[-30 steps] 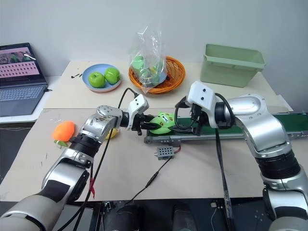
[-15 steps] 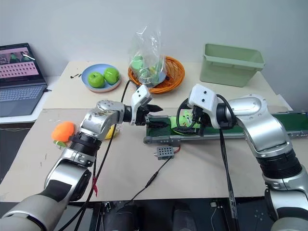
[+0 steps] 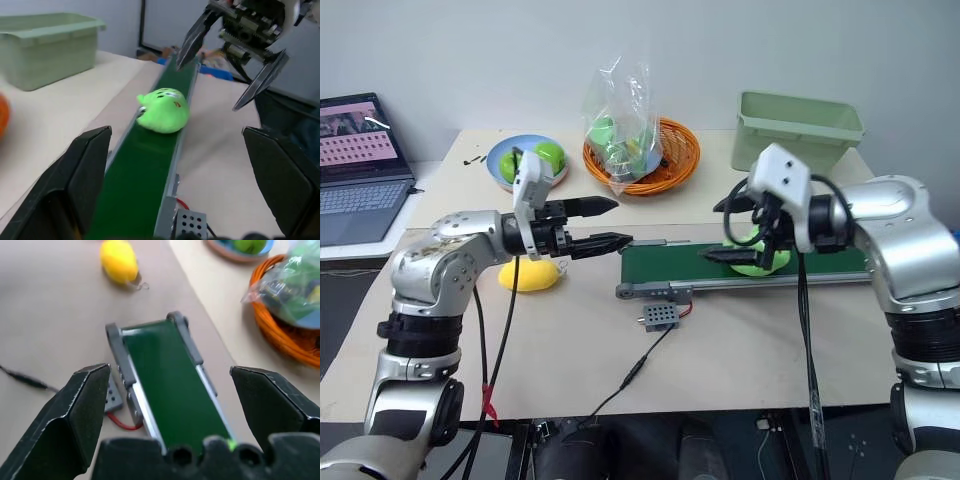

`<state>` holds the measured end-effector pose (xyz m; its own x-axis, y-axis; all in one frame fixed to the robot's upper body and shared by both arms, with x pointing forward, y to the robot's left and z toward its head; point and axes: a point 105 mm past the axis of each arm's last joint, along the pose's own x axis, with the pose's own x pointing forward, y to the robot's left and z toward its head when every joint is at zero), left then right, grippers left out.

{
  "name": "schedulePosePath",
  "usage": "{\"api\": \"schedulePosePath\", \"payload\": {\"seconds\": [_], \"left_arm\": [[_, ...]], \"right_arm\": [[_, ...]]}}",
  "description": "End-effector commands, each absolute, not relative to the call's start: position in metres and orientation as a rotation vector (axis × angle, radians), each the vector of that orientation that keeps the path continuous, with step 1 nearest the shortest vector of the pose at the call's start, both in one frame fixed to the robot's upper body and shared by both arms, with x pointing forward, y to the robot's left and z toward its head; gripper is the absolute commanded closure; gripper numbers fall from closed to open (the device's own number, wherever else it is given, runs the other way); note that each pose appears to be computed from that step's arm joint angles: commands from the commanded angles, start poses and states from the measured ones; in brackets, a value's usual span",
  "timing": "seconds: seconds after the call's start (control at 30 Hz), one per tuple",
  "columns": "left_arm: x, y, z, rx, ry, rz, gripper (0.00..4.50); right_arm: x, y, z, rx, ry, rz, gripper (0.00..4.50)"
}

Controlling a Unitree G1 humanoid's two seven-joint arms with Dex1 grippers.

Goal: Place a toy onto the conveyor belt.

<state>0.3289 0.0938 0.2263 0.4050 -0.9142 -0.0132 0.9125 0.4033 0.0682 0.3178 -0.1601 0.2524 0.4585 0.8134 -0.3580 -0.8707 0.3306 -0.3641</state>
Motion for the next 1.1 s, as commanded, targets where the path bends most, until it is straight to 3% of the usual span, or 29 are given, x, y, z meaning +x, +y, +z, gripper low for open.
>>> {"api": "schedulePosePath", "payload": {"seconds": [0.03,0.43,1.1], "left_arm": [[0.318,0.099,0.248,0.069,-0.143,-1.116,0.04],[0.305,0.127,0.230,0.124,-0.108,-0.990,0.04],[0.309,0.126,0.227,0.132,-0.092,-0.968,0.04]], "right_arm": [[0.310,-0.157,0.269,-0.481,0.047,1.154,0.00],[0.315,-0.124,0.271,-0.303,-0.028,1.343,0.00],[0.332,-0.124,0.274,-0.325,-0.054,1.304,0.00]]}}
